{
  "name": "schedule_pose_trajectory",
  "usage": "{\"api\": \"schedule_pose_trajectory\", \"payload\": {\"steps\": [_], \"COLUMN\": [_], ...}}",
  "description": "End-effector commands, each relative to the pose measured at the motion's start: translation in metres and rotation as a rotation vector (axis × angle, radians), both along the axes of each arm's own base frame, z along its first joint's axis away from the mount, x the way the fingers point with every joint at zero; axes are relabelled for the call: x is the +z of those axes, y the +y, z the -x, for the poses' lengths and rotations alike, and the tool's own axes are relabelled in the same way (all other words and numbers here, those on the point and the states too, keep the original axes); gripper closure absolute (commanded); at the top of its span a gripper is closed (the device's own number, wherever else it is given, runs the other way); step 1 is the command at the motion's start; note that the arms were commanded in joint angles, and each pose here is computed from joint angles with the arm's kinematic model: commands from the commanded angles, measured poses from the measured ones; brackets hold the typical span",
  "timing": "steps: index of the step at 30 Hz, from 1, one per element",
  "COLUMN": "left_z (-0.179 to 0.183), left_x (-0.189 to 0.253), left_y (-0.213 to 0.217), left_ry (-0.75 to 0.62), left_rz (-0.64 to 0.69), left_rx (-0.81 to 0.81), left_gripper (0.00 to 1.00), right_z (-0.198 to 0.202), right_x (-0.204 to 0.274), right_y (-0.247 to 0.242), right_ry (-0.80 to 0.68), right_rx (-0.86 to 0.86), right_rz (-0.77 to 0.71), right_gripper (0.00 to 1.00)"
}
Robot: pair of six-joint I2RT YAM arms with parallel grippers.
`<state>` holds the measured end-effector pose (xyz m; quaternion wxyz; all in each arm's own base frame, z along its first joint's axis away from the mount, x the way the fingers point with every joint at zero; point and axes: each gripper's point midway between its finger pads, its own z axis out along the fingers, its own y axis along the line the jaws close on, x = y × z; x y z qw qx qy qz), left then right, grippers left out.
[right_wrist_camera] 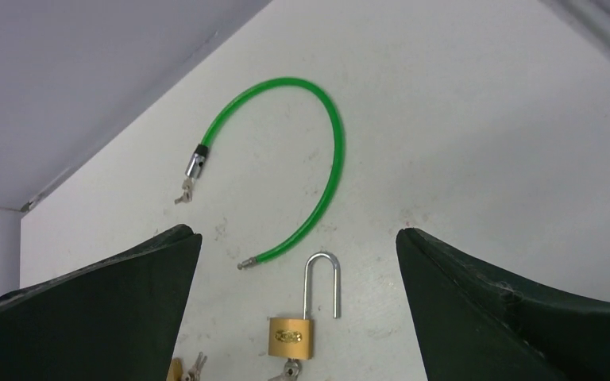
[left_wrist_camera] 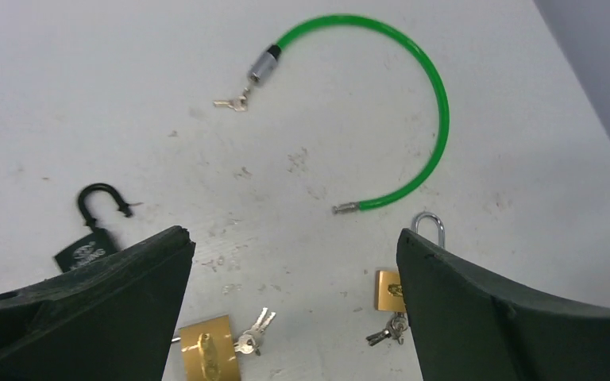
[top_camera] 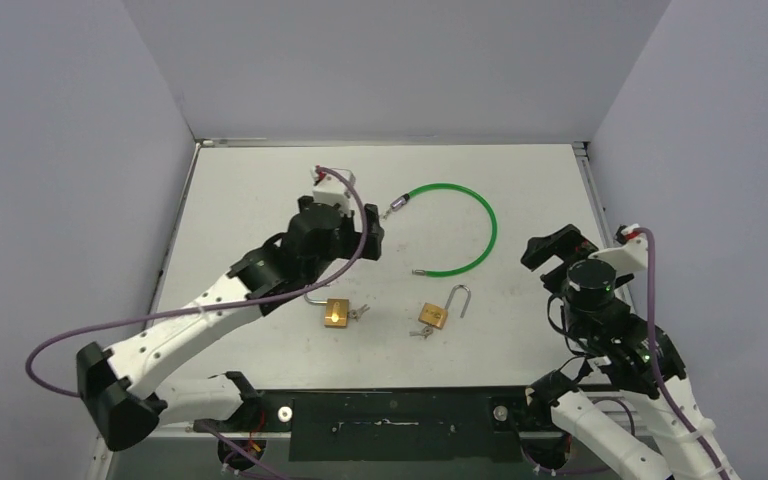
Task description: Unlock with the key
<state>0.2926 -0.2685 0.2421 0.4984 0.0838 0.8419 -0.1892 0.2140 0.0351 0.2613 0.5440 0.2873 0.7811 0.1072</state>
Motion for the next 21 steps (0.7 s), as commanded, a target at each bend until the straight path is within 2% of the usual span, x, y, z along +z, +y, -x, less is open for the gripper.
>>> {"api": "schedule_pose_trajectory", "payload": {"steps": [1,5,11,16,21], "left_z": [0.013,0.036,0.068,0.082,0.082], "left_x": [0.051,0.088,0.119,0.131,0.130], "left_y": [0.072,0.123,0.187,0.212,0.212], "left_ry": [-0.150,-0.220,-0.288,-0.302,-0.301], "left_rz": [-0.043,-0.017,0.006,0.004,-0.007], "left_rx": [0.170,0.271,0.397,0.441,0.441], "left_gripper": [0.03,0.03,0.03,0.03,0.03], "right_z": [0.010,0.016,0.024,0.022,0.019], "right_x": [0.042,0.077,0.113,0.122,0.119], "right_y": [-0.039,-0.052,-0.064,-0.064,-0.062], "right_ry": [-0.031,-0.077,-0.147,-0.170,-0.164], "right_rx": [-0.118,-0.130,-0.151,-0.157,-0.152], "right_rz": [0.153,0.216,0.242,0.244,0.246], "right_gripper": [0.00,0.00,0.00,0.00,0.00]}}
